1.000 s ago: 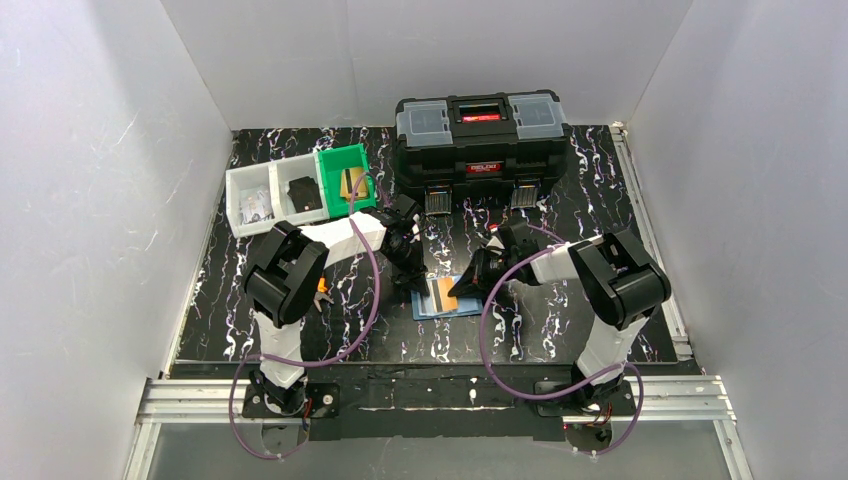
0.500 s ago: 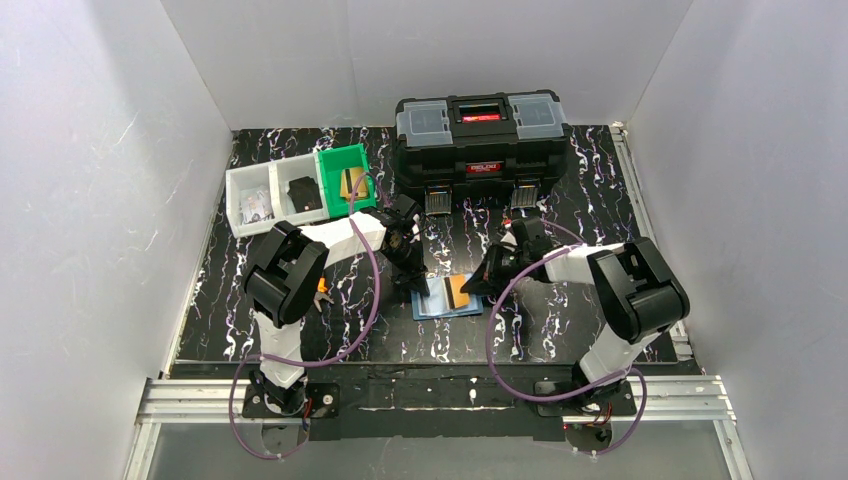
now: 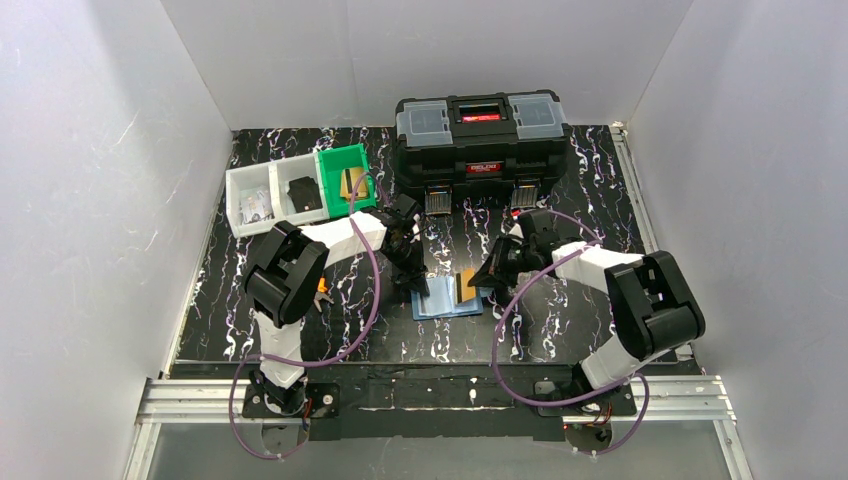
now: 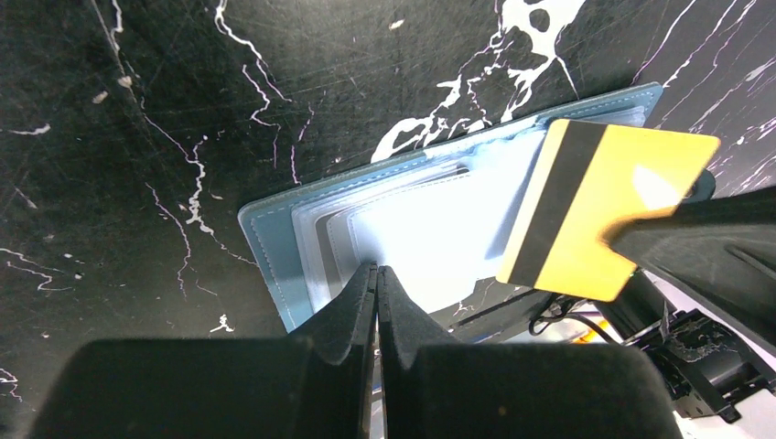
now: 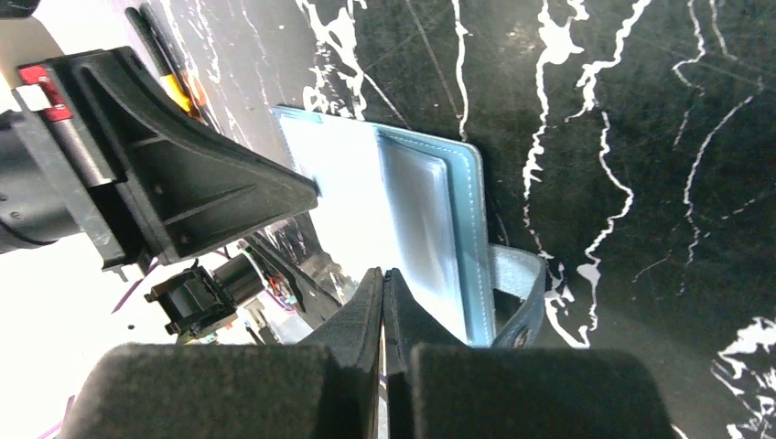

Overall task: Take the credit cards out of the card holder
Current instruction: Remove the credit card from the card holder, then place the credit card in the storage box.

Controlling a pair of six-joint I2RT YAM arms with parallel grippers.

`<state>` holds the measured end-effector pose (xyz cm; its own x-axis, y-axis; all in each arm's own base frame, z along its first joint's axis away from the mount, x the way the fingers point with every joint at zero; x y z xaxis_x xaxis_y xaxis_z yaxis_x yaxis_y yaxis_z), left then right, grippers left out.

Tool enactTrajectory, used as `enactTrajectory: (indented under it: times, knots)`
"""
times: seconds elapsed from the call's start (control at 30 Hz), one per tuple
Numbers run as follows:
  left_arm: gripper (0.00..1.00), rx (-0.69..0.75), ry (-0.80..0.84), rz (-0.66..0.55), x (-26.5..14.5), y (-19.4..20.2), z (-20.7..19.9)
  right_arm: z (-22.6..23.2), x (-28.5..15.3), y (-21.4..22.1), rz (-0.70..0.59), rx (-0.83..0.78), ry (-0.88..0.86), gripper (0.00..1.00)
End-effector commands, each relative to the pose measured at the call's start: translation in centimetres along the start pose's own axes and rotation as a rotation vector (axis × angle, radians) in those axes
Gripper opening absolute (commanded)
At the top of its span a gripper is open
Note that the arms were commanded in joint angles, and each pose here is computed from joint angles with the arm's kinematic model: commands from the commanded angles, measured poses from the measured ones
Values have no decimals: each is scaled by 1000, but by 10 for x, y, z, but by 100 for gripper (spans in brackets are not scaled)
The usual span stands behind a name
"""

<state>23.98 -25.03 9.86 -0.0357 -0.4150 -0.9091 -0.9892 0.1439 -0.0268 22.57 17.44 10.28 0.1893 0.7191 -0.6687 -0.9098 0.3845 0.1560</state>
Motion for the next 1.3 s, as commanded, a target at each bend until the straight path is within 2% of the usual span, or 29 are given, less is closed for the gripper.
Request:
enactTrajectory:
  times: [0.0,0.17,0.2,0.33,0.37,0.43,0.53,0.73,0.93,1.27]
  knots:
    - [0,5,-193,57,12,11,29,24,-16,-3,-32,-53,-26,1]
    - [0,48,-143,-1,-12,-9,5,38,-25,-3,-31,-72,-55,1]
    - [7,57,-130,-25,-21,-13,-1,39,-26,-2,-31,-74,-57,1]
    - [49,81,-81,-100,-50,-22,-17,48,-33,0,-26,-78,-77,1]
    - [57,80,-57,-115,-57,-23,-20,51,-35,1,-23,-76,-85,1]
    - [67,67,0,-142,-69,-24,-24,56,-38,3,-10,-66,-105,1]
    - [74,30,129,-173,-84,-22,-30,66,-43,5,6,-62,-152,1]
    - [78,-42,378,-241,-102,-18,-33,84,-50,9,63,-45,-258,1]
    - [77,-40,456,-254,-110,-15,-37,97,-53,10,117,-28,-376,1]
    - [62,-106,691,-263,-110,-23,-45,111,-46,15,205,-4,-475,1]
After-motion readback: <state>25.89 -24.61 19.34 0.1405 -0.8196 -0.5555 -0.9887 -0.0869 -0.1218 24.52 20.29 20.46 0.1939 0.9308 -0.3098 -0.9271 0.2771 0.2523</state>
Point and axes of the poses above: each gripper's point midway between its finger pads, its own x axis out along the fingers, its own z axis along the line the jaws close on, y = z × x, the point moved 8 cm from there along -x, back along the fingers, and after that the axes turned 13 degrees about x, right-handed, at the moved point
